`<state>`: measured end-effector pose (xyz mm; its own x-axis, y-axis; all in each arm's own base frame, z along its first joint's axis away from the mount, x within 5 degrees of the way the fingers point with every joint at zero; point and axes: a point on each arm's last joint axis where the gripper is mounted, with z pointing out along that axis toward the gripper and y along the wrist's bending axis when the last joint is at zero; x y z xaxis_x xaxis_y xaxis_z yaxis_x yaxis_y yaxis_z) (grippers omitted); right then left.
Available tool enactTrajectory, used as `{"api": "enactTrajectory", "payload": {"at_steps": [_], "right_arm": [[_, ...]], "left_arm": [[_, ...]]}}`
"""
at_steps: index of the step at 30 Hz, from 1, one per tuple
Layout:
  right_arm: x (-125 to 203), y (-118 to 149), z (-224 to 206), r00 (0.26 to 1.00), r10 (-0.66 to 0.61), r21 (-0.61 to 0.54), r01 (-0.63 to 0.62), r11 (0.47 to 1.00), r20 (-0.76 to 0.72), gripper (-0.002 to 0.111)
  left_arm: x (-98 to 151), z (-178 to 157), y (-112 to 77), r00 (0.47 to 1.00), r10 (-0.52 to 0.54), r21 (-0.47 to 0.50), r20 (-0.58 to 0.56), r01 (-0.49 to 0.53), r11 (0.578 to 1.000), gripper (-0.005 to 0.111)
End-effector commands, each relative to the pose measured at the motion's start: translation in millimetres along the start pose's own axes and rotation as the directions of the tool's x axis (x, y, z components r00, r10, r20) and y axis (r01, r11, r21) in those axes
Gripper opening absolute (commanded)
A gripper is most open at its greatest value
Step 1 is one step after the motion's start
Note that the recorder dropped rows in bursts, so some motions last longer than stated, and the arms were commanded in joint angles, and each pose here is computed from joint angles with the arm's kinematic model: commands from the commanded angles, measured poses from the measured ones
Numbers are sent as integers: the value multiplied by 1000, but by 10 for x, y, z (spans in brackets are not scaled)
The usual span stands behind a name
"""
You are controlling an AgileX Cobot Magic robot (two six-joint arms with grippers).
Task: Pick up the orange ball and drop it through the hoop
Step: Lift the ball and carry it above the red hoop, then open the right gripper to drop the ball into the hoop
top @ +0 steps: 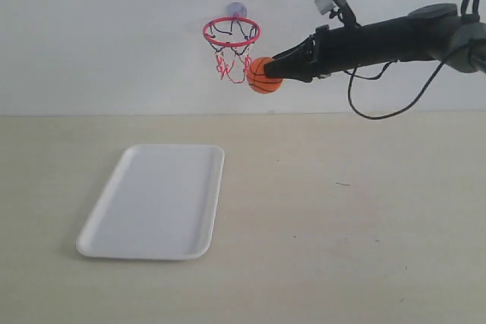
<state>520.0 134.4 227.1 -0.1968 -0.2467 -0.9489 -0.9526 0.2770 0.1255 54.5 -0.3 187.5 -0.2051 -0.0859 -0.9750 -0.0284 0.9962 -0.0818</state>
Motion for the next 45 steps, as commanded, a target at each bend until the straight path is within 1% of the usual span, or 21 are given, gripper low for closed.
{"api": "enactTrajectory", "payload": {"at_steps": [1,4,5,6,9,12,15,20,24,31,32,33,34,36,38,39,40,42,43,45], "right_arm": [[-290,52,-249,999,-43,29,42,999,33,0],[-432,103,-309,996,-58,34,56,998,71,0],[-472,118,-322,995,-53,32,50,998,88,0],[-517,110,-324,993,-36,55,30,998,113,0],[-624,21,-266,981,-3,196,-36,980,193,0],[-684,-4,-110,978,-33,315,-34,948,204,0],[-739,40,58,976,-104,380,24,925,189,0],[-819,98,282,972,-142,485,35,874,187,0],[-875,128,360,966,-174,525,50,850,191,0],[-863,63,462,958,-183,536,38,843,220,0],[-840,54,492,959,-178,535,34,844,220,3],[-837,57,507,959,-177,533,32,846,223,7],[-818,52,525,960,-175,532,33,846,220,14],[-778,54,592,961,-166,532,24,847,220,33],[-755,32,626,962,-133,560,-25,828,240,58],[-750,15,623,961,-118,574,-50,817,252,65],[-753,14,627,960,-110,579,-63,813,259,70],[-752,18,629,958,-95,571,-80,817,269,69],[-773,34,625,958,-97,563,-75,823,270,65],[-818,64,605,957,-100,546,-69,835,274,52]], "left_arm": [[5,2,2,1000,-11,-2,6,11,1000,4],[5,2,2,1000,-11,-2,6,11,1000,4],[5,2,2,1000,-11,-2,6,11,1000,4],[5,2,2,1000,-11,-2,6,11,1000,4],[5,2,2,1000,-11,-2,6,11,1000,4],[5,2,2,1000,-11,-2,6,11,1000,4],[5,2,2,1000,-11,-2,6,11,1000,4],[5,2,2,1000,-11,-2,6,11,1000,4],[5,2,2,1000,-11,-2,6,11,1000,4],[5,2,2,1000,-11,-2,6,11,1000,4],[5,2,2,1000,-11,-2,6,11,1000,4],[5,2,2,1000,-11,-2,6,11,1000,4],[5,2,2,1000,-11,-2,6,11,1000,4],[5,2,2,1000,-11,-2,6,11,1000,4],[5,2,2,1000,-11,-2,6,11,1000,4],[5,2,2,1000,-11,-2,6,11,1000,4],[5,2,2,1000,-11,-2,6,11,1000,4],[5,2,2,1000,-11,-2,6,11,1000,4],[5,2,2,1000,-11,-2,6,11,1000,4],[5,2,2,1000,-11,-2,6,11,1000,4]]}}
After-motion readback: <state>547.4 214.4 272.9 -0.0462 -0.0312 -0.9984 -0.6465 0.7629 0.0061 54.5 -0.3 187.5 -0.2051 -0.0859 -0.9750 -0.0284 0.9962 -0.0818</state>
